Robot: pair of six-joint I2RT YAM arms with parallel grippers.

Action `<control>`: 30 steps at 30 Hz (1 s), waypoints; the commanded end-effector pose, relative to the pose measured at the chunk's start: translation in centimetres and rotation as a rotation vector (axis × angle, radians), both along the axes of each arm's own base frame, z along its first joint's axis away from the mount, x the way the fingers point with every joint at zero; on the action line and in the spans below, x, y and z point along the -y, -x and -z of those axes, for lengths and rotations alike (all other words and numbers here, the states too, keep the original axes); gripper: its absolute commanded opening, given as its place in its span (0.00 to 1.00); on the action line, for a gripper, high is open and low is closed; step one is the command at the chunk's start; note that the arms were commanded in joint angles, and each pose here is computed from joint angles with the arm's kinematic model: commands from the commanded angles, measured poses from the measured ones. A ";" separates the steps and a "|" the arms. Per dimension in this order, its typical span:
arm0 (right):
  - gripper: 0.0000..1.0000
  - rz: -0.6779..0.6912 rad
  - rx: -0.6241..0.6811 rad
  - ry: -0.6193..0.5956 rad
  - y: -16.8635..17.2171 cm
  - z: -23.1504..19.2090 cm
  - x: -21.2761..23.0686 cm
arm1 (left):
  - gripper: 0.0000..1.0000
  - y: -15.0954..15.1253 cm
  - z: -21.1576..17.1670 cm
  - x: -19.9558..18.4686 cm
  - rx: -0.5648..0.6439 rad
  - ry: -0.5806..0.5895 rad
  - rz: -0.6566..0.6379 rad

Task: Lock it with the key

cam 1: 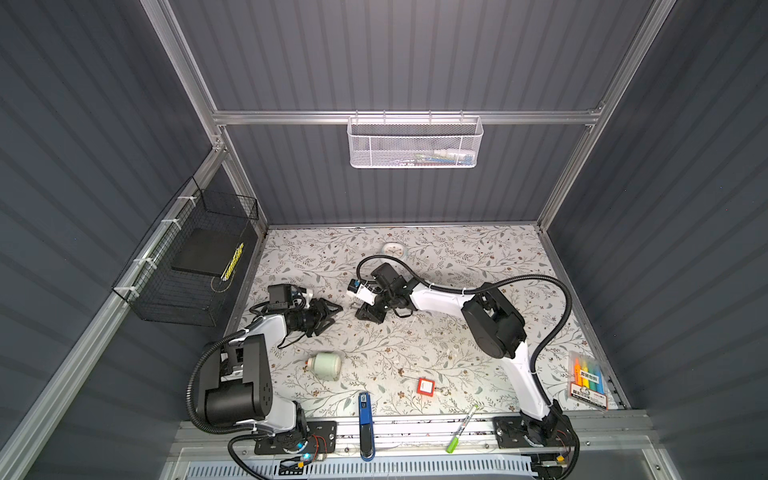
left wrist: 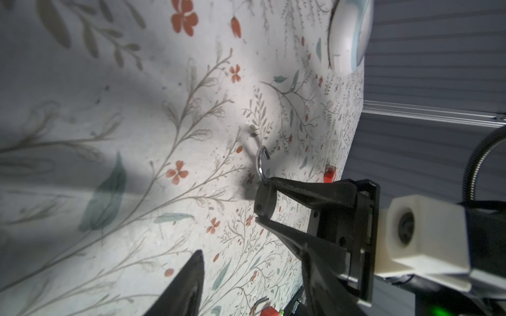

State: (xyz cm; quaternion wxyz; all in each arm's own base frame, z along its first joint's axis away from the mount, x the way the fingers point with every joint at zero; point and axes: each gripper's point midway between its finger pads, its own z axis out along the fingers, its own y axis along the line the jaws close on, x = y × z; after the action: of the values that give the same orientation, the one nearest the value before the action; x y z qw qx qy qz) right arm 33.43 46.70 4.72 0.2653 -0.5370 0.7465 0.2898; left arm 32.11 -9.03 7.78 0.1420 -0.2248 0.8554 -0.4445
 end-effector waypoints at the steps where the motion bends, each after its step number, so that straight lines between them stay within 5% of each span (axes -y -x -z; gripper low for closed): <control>1: 0.29 -0.017 -0.007 -0.138 0.4 -4.0 -1.4 | 0.56 -0.7 -1.2 0.7 0.026 0.073 0.010; 19: 0.29 -0.056 -0.009 -0.172 1.5 -5.5 -1.0 | 0.38 -2.0 -1.6 6.0 0.040 0.112 0.128; 30: 0.28 -0.069 -0.014 -0.190 1.9 -6.0 -1.0 | 0.10 -2.2 -1.4 6.3 0.042 0.122 0.124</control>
State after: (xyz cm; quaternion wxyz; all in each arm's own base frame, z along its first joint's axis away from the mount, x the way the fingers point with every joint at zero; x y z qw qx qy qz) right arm 32.37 47.32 8.62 0.2888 -0.5236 0.7184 0.3554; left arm 33.75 -15.09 8.59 0.1113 -0.1776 0.8386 -0.5028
